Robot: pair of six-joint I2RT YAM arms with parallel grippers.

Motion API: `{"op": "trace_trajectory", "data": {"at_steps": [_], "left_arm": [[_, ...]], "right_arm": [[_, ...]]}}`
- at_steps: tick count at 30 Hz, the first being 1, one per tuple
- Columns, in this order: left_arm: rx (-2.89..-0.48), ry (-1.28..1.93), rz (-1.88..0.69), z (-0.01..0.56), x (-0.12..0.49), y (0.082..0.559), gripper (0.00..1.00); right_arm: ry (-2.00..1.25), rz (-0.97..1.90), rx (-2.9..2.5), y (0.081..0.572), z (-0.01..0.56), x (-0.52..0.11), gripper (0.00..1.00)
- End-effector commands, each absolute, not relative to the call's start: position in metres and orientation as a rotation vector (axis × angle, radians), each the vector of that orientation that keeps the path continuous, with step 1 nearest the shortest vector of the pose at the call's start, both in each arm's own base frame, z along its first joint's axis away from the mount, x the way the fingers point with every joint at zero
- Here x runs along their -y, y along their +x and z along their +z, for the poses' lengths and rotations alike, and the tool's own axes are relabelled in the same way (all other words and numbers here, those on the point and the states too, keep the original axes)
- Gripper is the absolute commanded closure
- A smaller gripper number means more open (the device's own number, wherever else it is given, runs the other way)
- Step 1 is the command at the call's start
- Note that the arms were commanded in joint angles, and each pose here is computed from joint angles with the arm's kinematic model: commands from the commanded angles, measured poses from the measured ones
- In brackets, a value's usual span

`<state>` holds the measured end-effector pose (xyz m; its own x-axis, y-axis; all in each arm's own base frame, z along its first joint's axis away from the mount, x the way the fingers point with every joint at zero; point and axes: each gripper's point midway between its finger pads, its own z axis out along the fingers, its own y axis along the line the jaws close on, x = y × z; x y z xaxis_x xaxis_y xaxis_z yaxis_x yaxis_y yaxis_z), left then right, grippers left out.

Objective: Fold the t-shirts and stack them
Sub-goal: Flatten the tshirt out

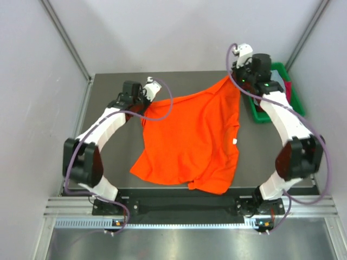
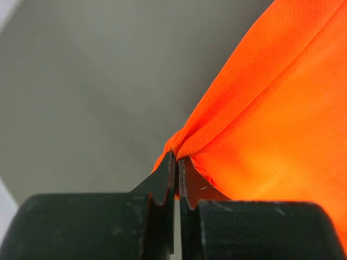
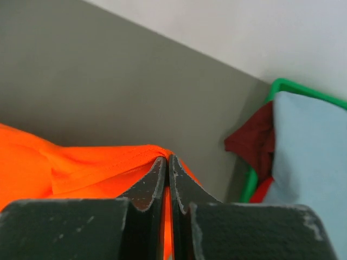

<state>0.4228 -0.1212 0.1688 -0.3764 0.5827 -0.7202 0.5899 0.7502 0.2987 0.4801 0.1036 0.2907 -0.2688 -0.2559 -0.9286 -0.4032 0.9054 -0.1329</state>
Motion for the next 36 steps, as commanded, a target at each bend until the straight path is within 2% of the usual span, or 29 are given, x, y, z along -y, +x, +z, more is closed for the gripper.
{"op": "trace_trajectory", "data": {"at_steps": [1, 2, 3, 5, 6, 8, 9, 10, 11, 13, 19, 25, 32, 34, 36], "left_arm": [[-1.978, 0.826, 0.03, 0.185, 0.121, 0.477, 1.0], [-2.019, 0.834, 0.035, 0.163, 0.121, 0.488, 1.0], [-1.993, 0.815, 0.061, 0.174, 0.12, 0.505, 1.0], [-2.019, 0.836, 0.102, 0.151, 0.117, 0.526, 1.0], [-1.983, 0.827, 0.126, 0.164, 0.118, 0.542, 1.0], [-2.005, 0.836, 0.173, 0.143, 0.113, 0.561, 1.0], [-1.981, 0.811, 0.217, 0.154, 0.107, 0.575, 1.0], [-1.984, 0.795, 0.241, 0.152, 0.099, 0.583, 1.0], [-1.998, 0.786, 0.26, 0.139, 0.095, 0.592, 1.0], [-1.962, 0.745, 0.318, 0.148, 0.081, 0.611, 1.0], [-1.938, 0.734, 0.473, 0.131, 0.054, 0.642, 1.0], [-1.976, 0.707, 0.441, 0.115, 0.053, 0.642, 1.0], [-1.93, 0.695, 0.43, 0.141, 0.057, 0.643, 1.0], [-1.904, 0.718, 0.444, 0.145, 0.058, 0.646, 0.95], [-1.885, 0.722, 0.466, 0.15, 0.056, 0.652, 0.94]], "right_arm": [[-0.51, 0.172, -1.784, 0.529, 0.293, -0.122, 1.0], [-0.514, 0.163, -1.768, 0.541, 0.296, -0.126, 1.0], [-0.524, 0.161, -1.804, 0.556, 0.271, -0.13, 1.0], [-0.526, 0.152, -1.772, 0.577, 0.279, -0.137, 1.0], [-0.532, 0.151, -1.806, 0.592, 0.256, -0.14, 1.0], [-0.53, 0.138, -1.762, 0.611, 0.27, -0.145, 1.0], [-0.538, 0.131, -1.786, 0.623, 0.25, -0.147, 1.0], [-0.532, 0.119, -1.747, 0.633, 0.265, -0.148, 1.0], [-0.53, 0.104, -1.743, 0.639, 0.263, -0.148, 1.0], [-0.503, 0.067, -1.736, 0.654, 0.256, -0.144, 1.0], [-0.48, 0.035, -1.749, 0.668, 0.23, -0.141, 1.0], [-0.5, 0.049, -1.771, 0.671, 0.209, -0.155, 1.0], [-0.51, 0.087, -1.791, 0.658, 0.211, -0.167, 1.0], [-0.5, 0.069, -1.796, 0.656, 0.211, -0.161, 1.0], [-0.502, 0.053, -1.799, 0.656, 0.21, -0.157, 1.0]]}}
